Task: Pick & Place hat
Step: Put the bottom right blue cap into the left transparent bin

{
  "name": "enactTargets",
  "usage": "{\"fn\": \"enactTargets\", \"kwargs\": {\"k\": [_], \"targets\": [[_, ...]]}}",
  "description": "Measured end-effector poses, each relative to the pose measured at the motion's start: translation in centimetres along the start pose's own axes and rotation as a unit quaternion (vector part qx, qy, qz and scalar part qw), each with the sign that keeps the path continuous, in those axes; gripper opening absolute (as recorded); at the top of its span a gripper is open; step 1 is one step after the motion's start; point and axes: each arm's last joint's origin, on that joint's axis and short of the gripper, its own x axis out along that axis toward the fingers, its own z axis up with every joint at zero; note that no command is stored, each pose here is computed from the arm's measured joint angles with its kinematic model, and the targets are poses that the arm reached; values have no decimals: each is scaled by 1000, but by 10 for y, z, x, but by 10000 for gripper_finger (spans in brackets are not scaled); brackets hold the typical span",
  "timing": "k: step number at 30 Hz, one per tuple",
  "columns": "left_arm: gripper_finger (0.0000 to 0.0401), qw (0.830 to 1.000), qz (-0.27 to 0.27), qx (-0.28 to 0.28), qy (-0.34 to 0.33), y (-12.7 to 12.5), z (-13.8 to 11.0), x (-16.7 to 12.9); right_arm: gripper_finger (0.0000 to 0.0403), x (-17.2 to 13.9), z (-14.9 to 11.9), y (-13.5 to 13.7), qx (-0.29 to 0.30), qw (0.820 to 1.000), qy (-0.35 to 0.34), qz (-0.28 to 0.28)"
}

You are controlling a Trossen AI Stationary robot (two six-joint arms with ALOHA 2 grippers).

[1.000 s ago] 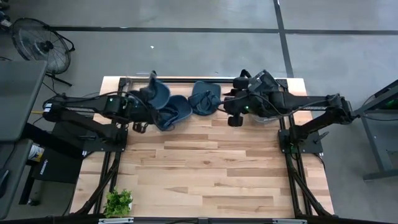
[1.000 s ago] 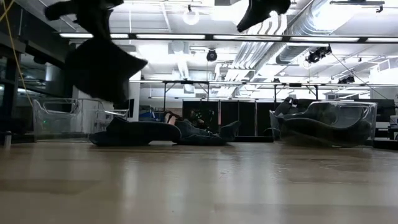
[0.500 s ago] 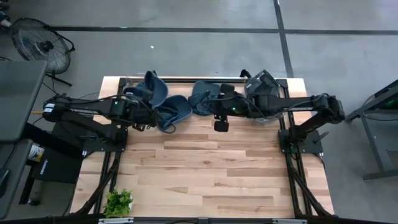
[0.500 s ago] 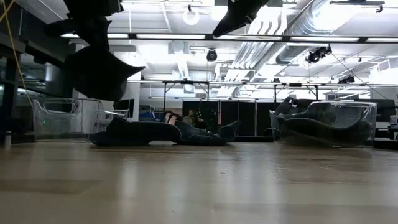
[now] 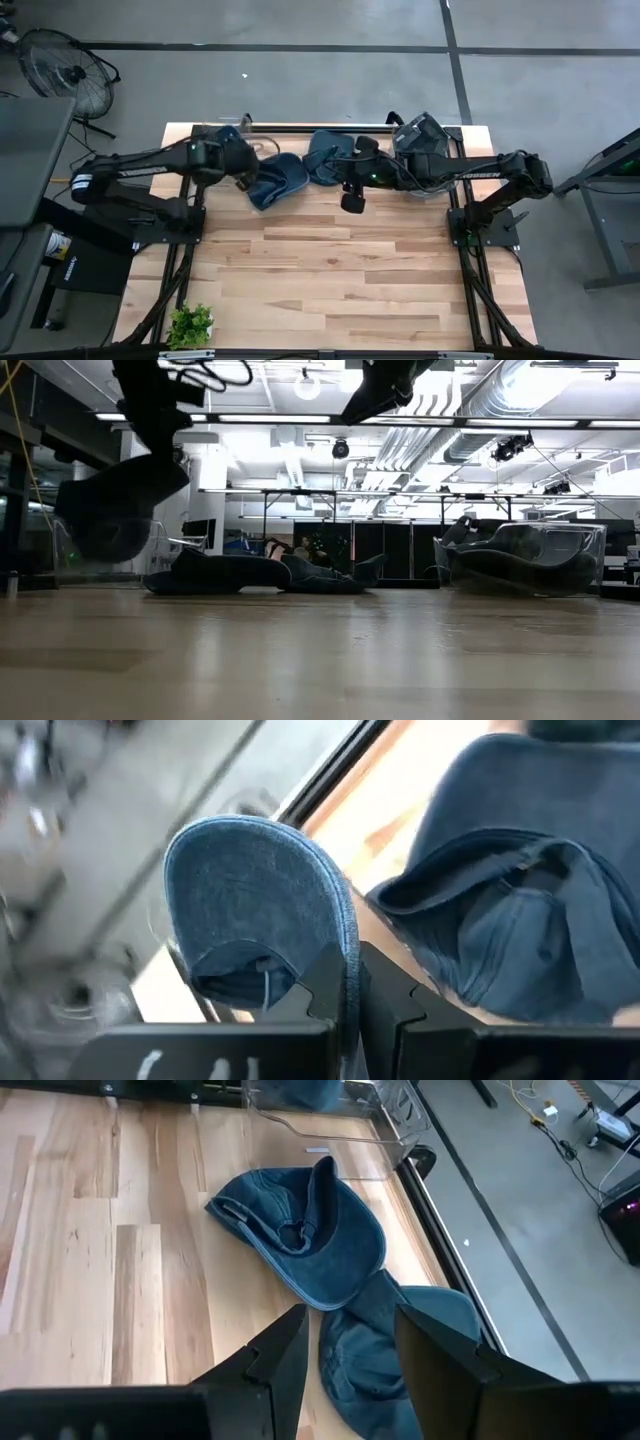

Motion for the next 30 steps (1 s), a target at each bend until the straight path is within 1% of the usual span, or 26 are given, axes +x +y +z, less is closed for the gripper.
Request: {"fn": "enactTargets", "kwargs": {"k": [4,7,11,15,19,26,30], "targets": [[7,998,-2,-55,21,8,12,13,144,0,0,0,5,1000,2,-1],[7,995,6,-96,35,14,26,20,144,0,0,0,5,1000,2,-1],[7,986,14,-150,76,26,44,35,144,0,0,0,5,1000,2,-1],[7,972,26,-195,128,35,56,55,144,0,0,0,6,1000,3,-1],[7,955,30,-239,172,45,64,74,144,0,-1,0,13,1000,6,-1],[7,934,56,-288,205,60,68,100,144,0,-4,0,13,1000,18,-2],[7,924,62,-309,215,69,67,107,144,0,-9,-1,14,999,45,-27]]}}
